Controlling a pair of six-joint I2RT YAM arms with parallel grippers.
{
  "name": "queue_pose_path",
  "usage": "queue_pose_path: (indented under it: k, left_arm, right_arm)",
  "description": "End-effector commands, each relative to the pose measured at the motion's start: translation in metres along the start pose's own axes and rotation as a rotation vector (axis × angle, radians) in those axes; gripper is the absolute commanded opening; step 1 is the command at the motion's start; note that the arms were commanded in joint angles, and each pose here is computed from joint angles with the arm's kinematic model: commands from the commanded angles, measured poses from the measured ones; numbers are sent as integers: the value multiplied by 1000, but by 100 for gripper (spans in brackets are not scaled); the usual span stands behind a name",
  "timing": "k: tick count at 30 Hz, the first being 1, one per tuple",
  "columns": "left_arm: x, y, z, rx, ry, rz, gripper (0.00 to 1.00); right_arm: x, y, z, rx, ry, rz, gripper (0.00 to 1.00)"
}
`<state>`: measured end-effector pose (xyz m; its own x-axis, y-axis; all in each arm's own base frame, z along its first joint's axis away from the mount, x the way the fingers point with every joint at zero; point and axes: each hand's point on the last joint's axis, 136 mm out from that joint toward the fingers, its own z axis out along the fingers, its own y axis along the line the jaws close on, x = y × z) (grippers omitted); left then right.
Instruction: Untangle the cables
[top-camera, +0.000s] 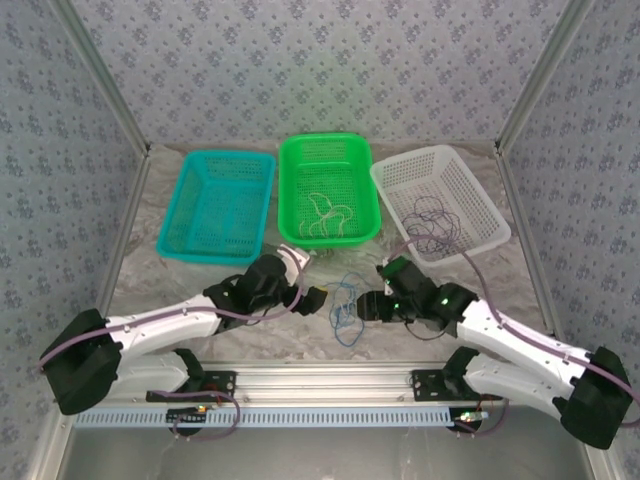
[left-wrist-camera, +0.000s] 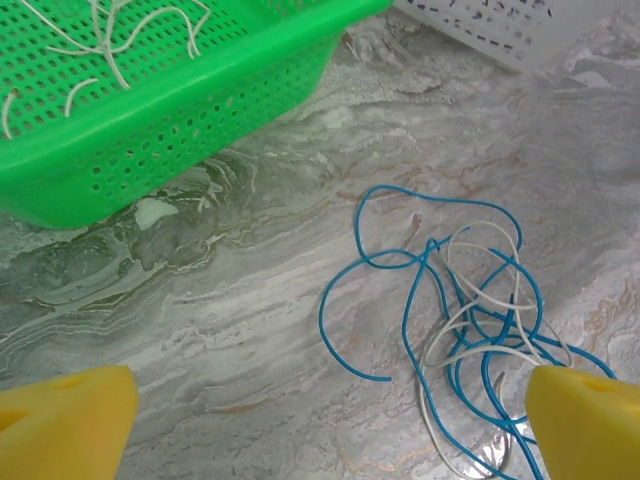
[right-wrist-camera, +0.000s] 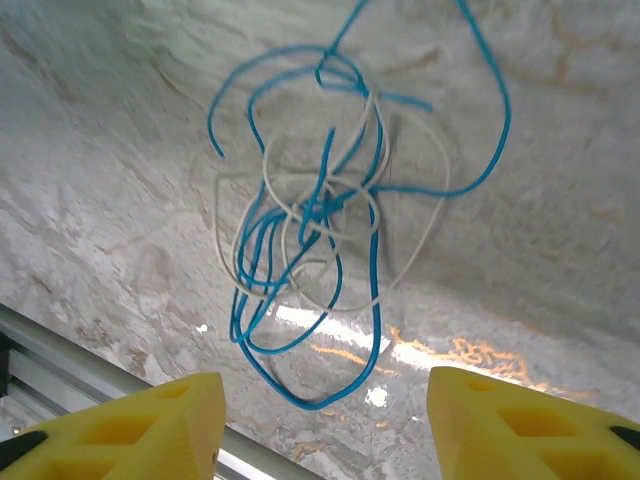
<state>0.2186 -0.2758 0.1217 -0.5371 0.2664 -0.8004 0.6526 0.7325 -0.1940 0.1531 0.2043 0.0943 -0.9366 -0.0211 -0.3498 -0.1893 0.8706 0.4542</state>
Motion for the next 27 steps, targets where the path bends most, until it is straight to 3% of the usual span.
queue_pose_path:
  k: [1, 6, 20, 23, 27]
  left_arm:
    - [-6, 7, -7, -23, -38, -48, 100]
    - [-11, 5, -10, -8, -55, -53, 100]
    - [-17, 3, -14, -1, -74, -52, 100]
    - [-16, 4, -14, -3, -73, -56, 100]
    - [-17, 6, -17, -13, -85, -56, 99]
  right_arm:
    - [-3, 11, 9, -5, -34, 96, 56]
    - [17, -13, 17, 125, 8, 109, 49]
    - [29, -12, 61, 175, 33, 137, 45]
    - [34, -18, 66, 245, 70, 119, 34]
    - [31, -30, 55, 347, 58, 79, 9]
